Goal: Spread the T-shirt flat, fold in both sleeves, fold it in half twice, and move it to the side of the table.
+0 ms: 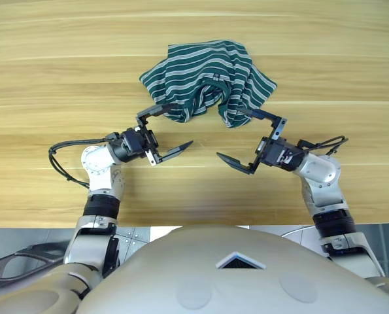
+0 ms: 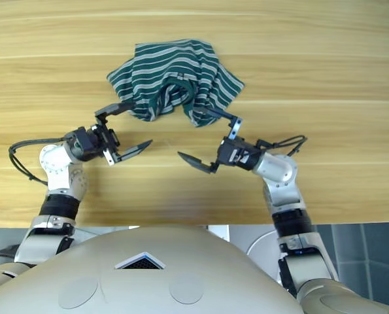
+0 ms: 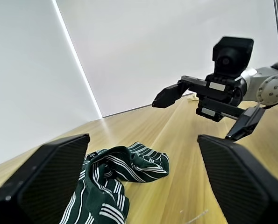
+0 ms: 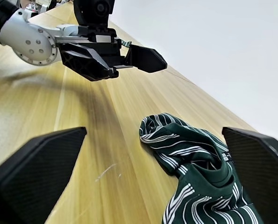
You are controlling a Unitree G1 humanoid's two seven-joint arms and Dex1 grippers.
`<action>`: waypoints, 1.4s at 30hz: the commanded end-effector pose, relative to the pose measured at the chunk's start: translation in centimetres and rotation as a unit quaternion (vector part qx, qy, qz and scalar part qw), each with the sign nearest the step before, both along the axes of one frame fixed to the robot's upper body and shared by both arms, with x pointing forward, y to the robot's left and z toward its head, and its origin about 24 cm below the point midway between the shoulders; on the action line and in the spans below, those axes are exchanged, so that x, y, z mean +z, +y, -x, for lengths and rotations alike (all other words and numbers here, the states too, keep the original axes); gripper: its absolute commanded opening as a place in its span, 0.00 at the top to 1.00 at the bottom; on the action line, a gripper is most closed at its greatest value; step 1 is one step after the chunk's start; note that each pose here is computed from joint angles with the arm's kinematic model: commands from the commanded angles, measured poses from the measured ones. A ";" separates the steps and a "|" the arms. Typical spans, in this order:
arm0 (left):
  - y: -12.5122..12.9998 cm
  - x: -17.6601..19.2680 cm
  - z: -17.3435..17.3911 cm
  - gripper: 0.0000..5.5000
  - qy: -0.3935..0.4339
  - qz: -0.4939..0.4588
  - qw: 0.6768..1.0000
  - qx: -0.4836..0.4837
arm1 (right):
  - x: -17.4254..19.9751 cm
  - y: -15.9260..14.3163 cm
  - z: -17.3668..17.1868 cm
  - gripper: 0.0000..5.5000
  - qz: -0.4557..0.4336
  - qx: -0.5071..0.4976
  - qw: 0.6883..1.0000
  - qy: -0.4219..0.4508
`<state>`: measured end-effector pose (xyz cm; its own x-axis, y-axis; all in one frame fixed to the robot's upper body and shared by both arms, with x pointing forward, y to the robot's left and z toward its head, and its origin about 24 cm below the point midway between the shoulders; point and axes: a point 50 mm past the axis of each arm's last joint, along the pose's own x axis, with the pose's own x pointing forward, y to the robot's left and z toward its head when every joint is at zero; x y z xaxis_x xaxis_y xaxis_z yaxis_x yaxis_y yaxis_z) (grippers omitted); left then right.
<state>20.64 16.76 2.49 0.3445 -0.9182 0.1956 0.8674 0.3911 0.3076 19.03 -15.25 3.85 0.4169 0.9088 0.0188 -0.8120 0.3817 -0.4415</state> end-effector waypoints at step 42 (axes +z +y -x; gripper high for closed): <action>-0.6 -1.5 -0.5 0.22 0.004 -0.056 0.998 0.020 | -3.3 -0.5 -1.1 0.02 0.128 -0.035 0.991 0.023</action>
<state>20.90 16.19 0.88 0.3911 -0.9139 0.1088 0.8549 0.4045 0.3249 19.92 -15.68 0.61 0.4813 0.8513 -0.2088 -0.8076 0.3382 -0.4831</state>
